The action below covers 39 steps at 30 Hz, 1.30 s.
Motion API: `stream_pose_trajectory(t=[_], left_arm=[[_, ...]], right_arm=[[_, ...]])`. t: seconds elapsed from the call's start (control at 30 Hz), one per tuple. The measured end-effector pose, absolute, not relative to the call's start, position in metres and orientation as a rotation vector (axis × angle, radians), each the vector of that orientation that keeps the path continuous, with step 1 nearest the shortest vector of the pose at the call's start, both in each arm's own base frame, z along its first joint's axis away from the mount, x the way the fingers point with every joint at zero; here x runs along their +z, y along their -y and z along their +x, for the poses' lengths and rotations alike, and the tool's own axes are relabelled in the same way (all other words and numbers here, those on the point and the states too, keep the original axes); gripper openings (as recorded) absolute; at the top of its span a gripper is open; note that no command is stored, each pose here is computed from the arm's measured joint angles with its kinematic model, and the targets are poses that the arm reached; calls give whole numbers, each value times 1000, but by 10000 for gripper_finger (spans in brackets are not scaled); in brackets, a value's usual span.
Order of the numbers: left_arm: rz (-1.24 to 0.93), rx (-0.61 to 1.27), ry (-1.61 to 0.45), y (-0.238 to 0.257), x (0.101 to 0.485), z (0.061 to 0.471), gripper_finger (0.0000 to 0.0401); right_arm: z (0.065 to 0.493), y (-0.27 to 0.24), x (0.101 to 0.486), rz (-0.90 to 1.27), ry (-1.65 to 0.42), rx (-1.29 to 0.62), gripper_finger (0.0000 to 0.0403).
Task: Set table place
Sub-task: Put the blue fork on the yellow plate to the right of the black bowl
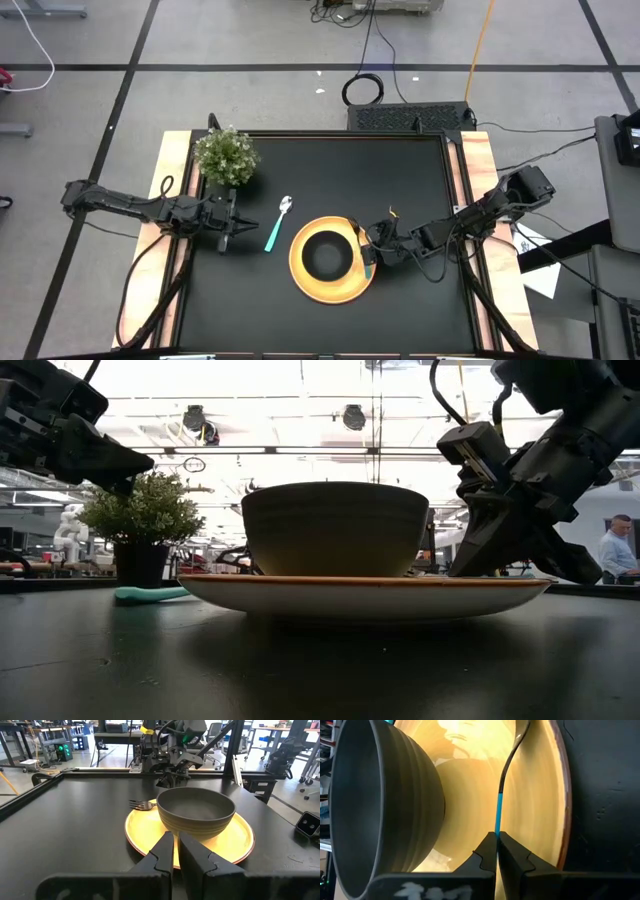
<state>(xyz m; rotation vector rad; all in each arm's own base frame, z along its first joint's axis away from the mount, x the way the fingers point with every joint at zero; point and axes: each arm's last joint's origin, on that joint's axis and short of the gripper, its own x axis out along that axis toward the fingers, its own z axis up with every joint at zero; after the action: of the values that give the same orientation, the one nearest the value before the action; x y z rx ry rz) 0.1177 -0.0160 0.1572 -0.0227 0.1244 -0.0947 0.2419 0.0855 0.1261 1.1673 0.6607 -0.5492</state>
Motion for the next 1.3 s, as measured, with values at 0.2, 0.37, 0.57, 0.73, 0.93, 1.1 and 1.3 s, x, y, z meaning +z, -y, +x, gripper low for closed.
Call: stream_pose_trajectory(t=[0.2,0.37,0.57,0.73,0.93,1.1,1.3], left_arm=[[-23,-95,-124,16,157,118,31],[-23,-95,-124,16,157,118,31],[-23,-95,-124,16,157,118,31],[-23,-95,-124,16,157,118,31],[-22,-95,-124,16,157,118,31],[-22,-95,-124,16,157,118,31],[-22,-95,-125,16,157,118,31]], right_arm=[[242,-86,123,1170,-683,-554,0],[243,-84,122,1161,-688,-554,0],[243,-83,121,1150,-695,-560,0],[242,-83,121,1139,-704,-567,0],[241,-82,120,1132,-710,-571,0],[241,-82,120,1119,-713,-566,0],[241,-82,120,1111,-716,-564,0]])
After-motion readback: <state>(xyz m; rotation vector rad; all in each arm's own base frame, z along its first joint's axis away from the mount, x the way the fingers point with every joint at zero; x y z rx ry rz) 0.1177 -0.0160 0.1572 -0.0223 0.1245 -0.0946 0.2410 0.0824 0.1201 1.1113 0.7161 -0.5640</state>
